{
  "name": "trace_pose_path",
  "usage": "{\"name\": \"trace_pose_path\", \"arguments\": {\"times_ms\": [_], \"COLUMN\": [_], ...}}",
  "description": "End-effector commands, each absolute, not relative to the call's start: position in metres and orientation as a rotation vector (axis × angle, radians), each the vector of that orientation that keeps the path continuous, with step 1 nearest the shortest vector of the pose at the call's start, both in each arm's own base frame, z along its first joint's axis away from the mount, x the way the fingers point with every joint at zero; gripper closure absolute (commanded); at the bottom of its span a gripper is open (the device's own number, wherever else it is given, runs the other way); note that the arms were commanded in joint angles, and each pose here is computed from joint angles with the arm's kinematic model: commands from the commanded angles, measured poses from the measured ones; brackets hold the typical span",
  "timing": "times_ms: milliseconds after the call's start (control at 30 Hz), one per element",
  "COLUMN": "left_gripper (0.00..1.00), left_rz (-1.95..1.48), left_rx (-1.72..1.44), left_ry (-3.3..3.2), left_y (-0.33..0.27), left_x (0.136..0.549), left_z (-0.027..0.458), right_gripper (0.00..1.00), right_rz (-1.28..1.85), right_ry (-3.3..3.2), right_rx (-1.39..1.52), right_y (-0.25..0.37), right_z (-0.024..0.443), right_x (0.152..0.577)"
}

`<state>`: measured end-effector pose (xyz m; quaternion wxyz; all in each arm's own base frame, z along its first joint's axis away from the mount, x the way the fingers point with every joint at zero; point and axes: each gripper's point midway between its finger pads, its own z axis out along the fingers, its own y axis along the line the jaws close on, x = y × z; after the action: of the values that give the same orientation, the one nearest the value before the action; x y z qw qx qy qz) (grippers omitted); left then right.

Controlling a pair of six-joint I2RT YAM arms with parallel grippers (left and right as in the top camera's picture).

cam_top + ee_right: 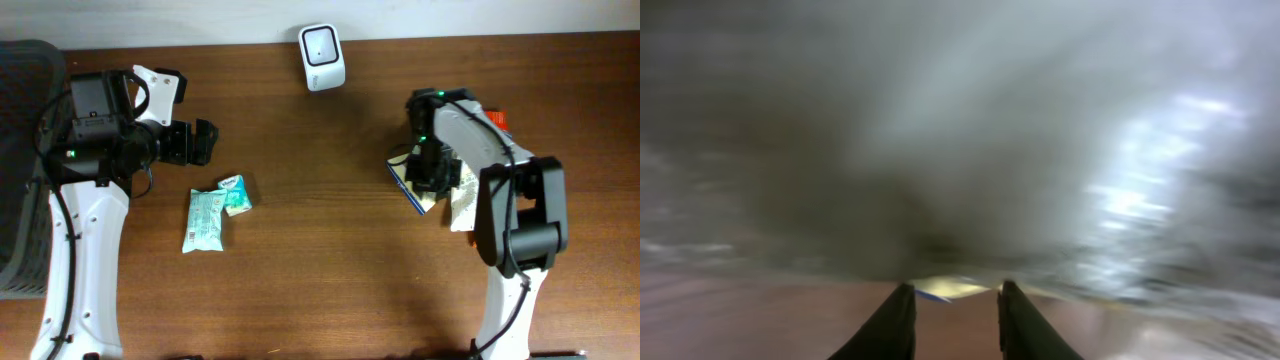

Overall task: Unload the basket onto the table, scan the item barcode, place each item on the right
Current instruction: 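Carry the Kleenex packet right and set it beside the spaghetti, then reach the right gripper back to the remaining Kleenex packets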

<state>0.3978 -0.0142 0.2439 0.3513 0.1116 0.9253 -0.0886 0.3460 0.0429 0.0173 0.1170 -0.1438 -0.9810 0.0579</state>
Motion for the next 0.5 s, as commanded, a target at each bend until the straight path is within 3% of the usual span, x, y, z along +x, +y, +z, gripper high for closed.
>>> {"name": "trace_pose_path", "arguments": {"times_ms": [0, 133, 233, 333, 467], "left_gripper": [0.01, 0.01, 0.01, 0.01, 0.01], "left_rz": [-0.214, -0.214, -0.214, -0.215, -0.214], "left_rx": [0.308, 0.308, 0.308, 0.308, 0.308], "left_ry": [2.368, 2.368, 2.368, 2.368, 2.368], "left_y": [-0.014, -0.014, -0.014, -0.014, -0.014], "left_x": [0.397, 0.397, 0.397, 0.397, 0.397], "left_z": [0.254, 0.254, 0.254, 0.254, 0.254], "right_gripper": [0.75, 0.75, 0.74, 0.52, 0.50], "right_rz": [0.202, 0.155, -0.110, -0.530, -0.732], "right_ry": [-2.878, -2.927, -2.989, -3.034, -3.055], "right_rx": [-0.498, -0.428, -0.246, 0.028, 0.209], "right_y": [0.011, 0.016, 0.056, 0.129, 0.219], "right_z": [0.038, 0.069, 0.110, 0.140, 0.133], "right_x": [0.355, 0.369, 0.384, 0.398, 0.405]}}
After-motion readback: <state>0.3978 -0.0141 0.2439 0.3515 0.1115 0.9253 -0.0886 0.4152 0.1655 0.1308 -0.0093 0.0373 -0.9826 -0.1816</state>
